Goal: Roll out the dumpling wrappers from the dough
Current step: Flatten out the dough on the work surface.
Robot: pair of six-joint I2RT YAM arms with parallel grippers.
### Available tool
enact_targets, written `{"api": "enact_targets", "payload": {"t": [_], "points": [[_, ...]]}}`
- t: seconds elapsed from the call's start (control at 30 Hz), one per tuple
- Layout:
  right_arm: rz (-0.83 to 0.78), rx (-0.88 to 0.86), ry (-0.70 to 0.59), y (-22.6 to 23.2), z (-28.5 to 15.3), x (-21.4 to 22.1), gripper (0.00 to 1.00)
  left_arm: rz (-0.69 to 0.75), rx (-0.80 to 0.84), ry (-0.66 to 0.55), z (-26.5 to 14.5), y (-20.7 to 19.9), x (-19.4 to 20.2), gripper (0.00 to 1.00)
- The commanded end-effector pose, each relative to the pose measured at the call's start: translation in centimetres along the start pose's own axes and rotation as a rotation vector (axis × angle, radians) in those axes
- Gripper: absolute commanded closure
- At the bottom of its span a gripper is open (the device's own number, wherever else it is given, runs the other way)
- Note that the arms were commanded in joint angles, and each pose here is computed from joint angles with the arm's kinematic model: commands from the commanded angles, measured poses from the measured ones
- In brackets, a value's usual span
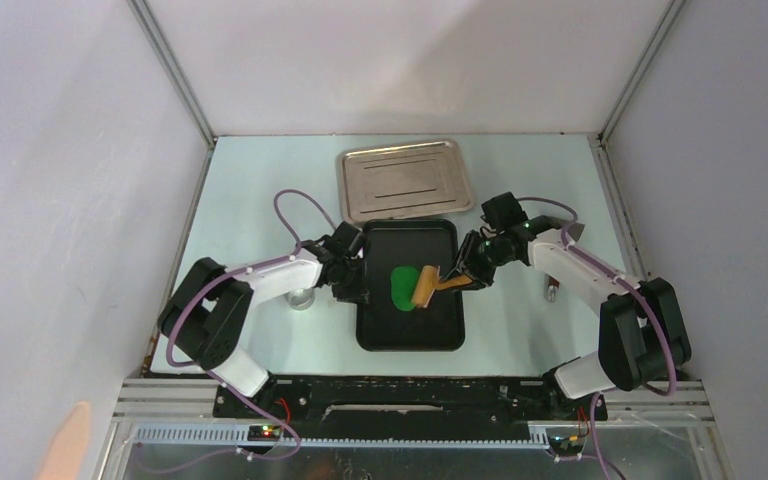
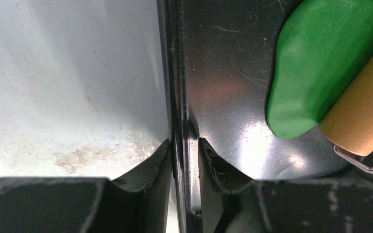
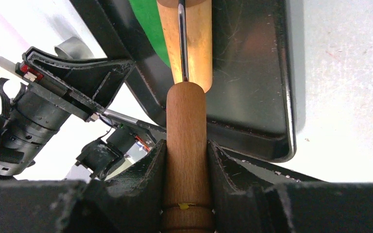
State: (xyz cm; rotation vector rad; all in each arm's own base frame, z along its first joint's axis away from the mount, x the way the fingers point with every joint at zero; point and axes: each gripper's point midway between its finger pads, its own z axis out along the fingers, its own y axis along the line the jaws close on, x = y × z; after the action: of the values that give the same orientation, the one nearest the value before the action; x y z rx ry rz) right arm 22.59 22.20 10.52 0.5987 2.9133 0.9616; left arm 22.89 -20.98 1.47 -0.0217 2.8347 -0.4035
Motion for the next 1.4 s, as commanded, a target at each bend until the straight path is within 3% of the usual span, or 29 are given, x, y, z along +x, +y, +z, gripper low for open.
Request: {"api": "enact_targets", "payload": {"t": [0.0,0.2,0.37,0.63,1.03,1.23,1.37], "points": [[-0.024,-0.081,0.092,2.7,-0.8,1.5,1.00,0.013,0.040,-0.001,1.7,-0.8,0.0,0.73],[-0.032,-0.143,0.105,5.0,-1.8,1.9,1.00,0.013,0.033,-0.002,1.7,-0.5,0.2,0.85],[0.023,-0.037,0.077,2.4,-0.9,0.9,1.00,0.008,0.021,-0.005,1.6,-0.2,0.2,1.00],[0.117,0.093,0.088,-3.9,1.7,0.2,1.00,0.013,0.022,0.019,1.1,0.4,1.6,1.00],[0.220,0.145,0.096,-5.4,5.0,-1.4,1.00,0.052,0.035,0.001,-0.4,1.0,2.6,1.00],[0.222,0.232,0.075,-8.7,3.5,0.2,1.00,0.054,0.048,0.009,-0.6,0.8,2.8,1.00],[0.187,0.285,-0.018,-9.7,1.6,0.0,1.00,0.075,0.039,0.001,-0.7,1.0,2.5,1.00]]}}
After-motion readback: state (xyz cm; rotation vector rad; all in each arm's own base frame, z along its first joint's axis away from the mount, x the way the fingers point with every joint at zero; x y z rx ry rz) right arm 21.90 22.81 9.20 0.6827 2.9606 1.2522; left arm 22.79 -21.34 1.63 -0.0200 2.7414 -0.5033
